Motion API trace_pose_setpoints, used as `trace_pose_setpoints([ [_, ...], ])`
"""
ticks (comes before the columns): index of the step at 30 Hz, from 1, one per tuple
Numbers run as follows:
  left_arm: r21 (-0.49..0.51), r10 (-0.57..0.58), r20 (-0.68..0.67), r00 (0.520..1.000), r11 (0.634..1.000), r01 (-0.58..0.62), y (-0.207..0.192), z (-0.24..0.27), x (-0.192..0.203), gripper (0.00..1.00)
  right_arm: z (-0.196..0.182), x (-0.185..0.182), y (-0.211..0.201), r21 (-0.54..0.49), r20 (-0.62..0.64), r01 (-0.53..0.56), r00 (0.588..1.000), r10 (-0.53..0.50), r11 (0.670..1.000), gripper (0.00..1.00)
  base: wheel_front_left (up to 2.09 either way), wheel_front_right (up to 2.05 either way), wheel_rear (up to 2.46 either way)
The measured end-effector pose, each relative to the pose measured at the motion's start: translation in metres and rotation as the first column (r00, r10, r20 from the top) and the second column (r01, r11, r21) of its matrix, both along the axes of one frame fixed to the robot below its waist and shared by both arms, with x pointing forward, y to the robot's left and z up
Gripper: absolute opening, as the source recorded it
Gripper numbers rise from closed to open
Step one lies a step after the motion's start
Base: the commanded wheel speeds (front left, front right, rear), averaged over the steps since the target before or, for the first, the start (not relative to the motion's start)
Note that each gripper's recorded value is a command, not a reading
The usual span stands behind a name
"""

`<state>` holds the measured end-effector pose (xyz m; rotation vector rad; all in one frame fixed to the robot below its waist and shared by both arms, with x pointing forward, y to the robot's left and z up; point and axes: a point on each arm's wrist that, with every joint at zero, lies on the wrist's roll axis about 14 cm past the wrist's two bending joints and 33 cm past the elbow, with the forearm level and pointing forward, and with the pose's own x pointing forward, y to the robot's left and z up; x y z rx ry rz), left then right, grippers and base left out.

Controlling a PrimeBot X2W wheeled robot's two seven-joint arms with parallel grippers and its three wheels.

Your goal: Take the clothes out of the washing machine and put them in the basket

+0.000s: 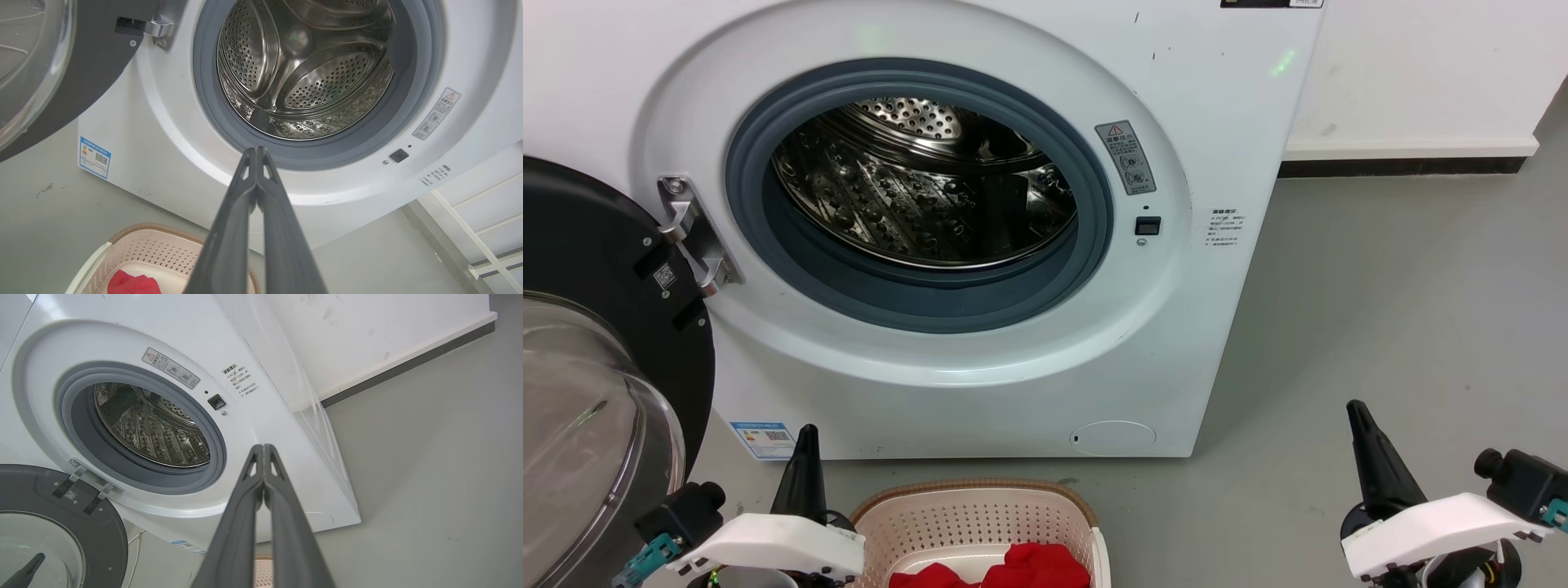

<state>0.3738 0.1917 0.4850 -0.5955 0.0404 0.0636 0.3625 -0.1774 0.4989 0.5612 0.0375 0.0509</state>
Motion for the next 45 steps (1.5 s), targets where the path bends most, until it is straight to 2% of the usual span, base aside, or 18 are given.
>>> trace_pose_setpoints([
  [2, -0.032, 0.003, -0.003, 1.000, 0.999, -0.003, 0.001, 0.000, 0.000, 0.00, 0.000, 0.000, -0.001, 0.033, -0.003, 0.005, 1.000, -0.005, 0.999, 0.00, 0.00, 0.00, 0.00],
  [5, -0.162, 0.011, -0.005, 1.000, 0.987, -0.011, 0.002, 0.001, 0.003, 0.00, 0.000, 0.004, -0.005, 0.163, -0.015, 0.020, 1.000, -0.018, 0.986, 0.00, 0.00, 0.00, 0.00],
  [11, -0.239, 0.014, -0.013, 1.000, 0.971, -0.017, 0.003, 0.000, 0.004, 0.00, 0.000, 0.006, -0.007, 0.247, -0.021, 0.031, 0.999, -0.026, 0.969, 0.00, 0.00, 0.00, 0.00],
  [24, -0.391, 0.013, -0.004, 1.000, 0.920, -0.014, 0.004, 0.003, 0.006, 0.00, 0.000, 0.009, -0.011, 0.397, -0.035, 0.048, 0.999, -0.037, 0.916, 0.00, 0.00, 0.00, 0.00],
  [45, -0.582, 0.016, 0.003, 1.000, 0.813, -0.011, 0.006, 0.006, 0.008, 0.00, 0.001, 0.015, -0.016, 0.594, -0.048, 0.065, 0.998, -0.046, 0.802, 0.00, 0.00, 0.00, 0.00],
])
